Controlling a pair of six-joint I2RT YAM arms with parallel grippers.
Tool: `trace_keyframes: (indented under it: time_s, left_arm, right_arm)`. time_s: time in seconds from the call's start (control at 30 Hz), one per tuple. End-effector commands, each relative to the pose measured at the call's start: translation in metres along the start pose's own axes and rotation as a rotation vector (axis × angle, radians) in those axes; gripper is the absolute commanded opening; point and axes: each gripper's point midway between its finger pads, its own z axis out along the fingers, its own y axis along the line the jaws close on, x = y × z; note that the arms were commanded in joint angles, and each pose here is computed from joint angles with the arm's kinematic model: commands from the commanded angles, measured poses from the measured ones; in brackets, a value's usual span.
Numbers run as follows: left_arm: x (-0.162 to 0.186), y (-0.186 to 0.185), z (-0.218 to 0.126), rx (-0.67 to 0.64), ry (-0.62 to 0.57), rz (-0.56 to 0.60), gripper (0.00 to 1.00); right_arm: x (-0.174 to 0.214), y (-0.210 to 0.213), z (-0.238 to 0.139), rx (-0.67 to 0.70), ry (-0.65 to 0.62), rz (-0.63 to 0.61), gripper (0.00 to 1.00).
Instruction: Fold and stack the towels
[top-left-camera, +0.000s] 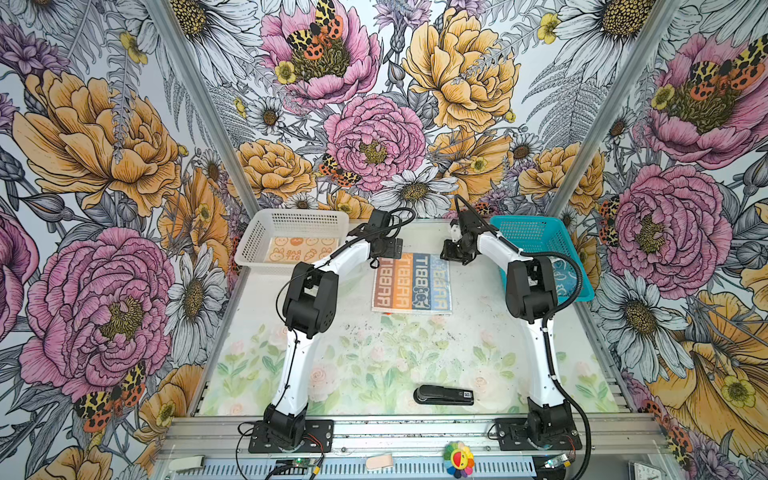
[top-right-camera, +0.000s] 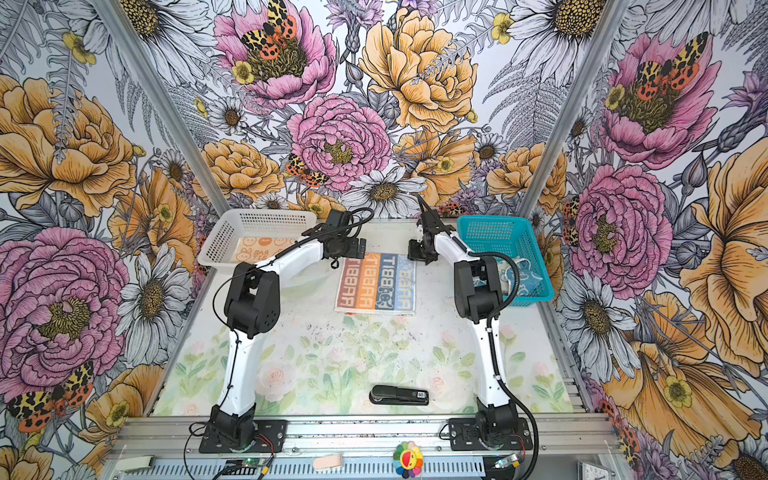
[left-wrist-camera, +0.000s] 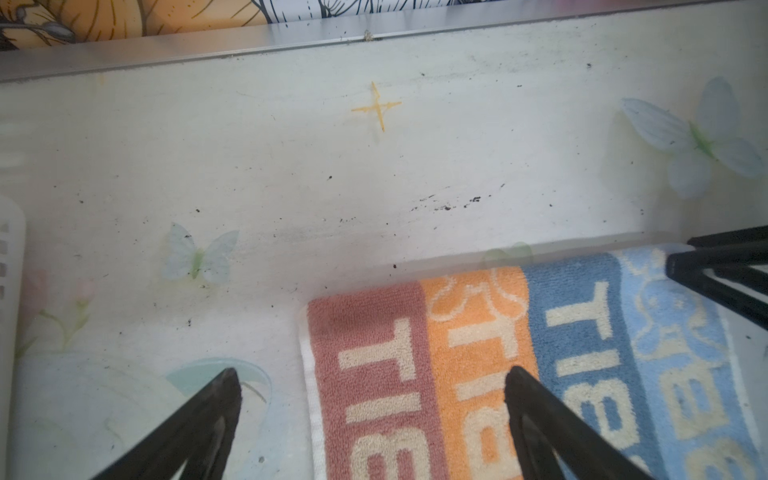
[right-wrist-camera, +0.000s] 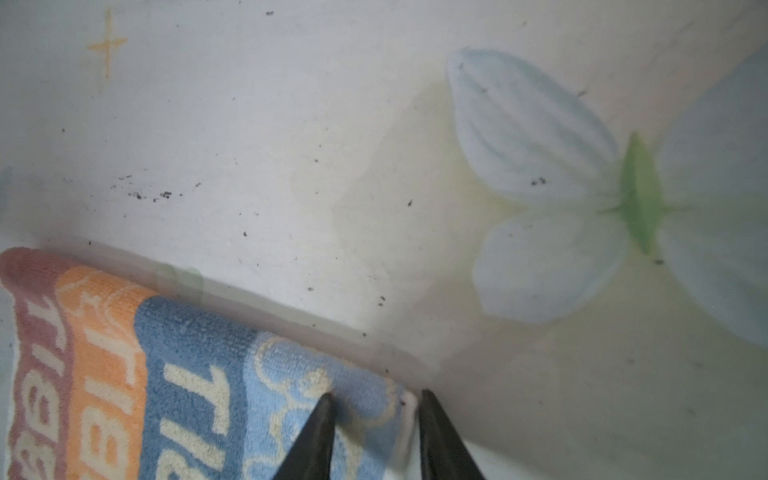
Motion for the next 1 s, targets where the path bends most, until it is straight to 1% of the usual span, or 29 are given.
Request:
trace_keyframes:
  time_s: [0.0, 0.17, 0.27, 0.37, 0.67, 0.87, 0.97]
  left_arm:
    - [0.005, 0.003, 0.006, 0.034, 0.021, -0.005, 0.99]
    - [0.011, 0.005, 0.013, 0.089, 0.07, -0.053, 0.99]
    - [0.014, 0.009, 0.021, 0.12, 0.101, -0.095, 0.98]
    - [0.015, 0.012, 0.027, 0.141, 0.121, -0.118, 0.93]
    - [0.02, 0.02, 0.042, 0.161, 0.142, -0.153, 0.81]
    - [0.027, 0.025, 0.055, 0.166, 0.163, -0.162, 0.67]
    - [0.03, 0.028, 0.059, 0.158, 0.168, -0.165, 0.62]
  right_arm:
    - [0.012, -0.005, 0.015, 0.008, 0.044, 0.007, 0.26]
    - [0.013, -0.003, 0.015, 0.002, 0.047, 0.013, 0.09]
    - [0.011, -0.003, 0.014, 0.008, 0.042, 0.009, 0.04]
    - [0.011, -0.003, 0.013, 0.007, 0.042, 0.009, 0.0]
    - [0.013, -0.002, 0.014, 0.002, 0.05, 0.01, 0.0]
    - [0.016, -0.003, 0.017, 0.001, 0.058, 0.014, 0.0]
    - [0.016, -0.004, 0.018, 0.0, 0.059, 0.014, 0.0]
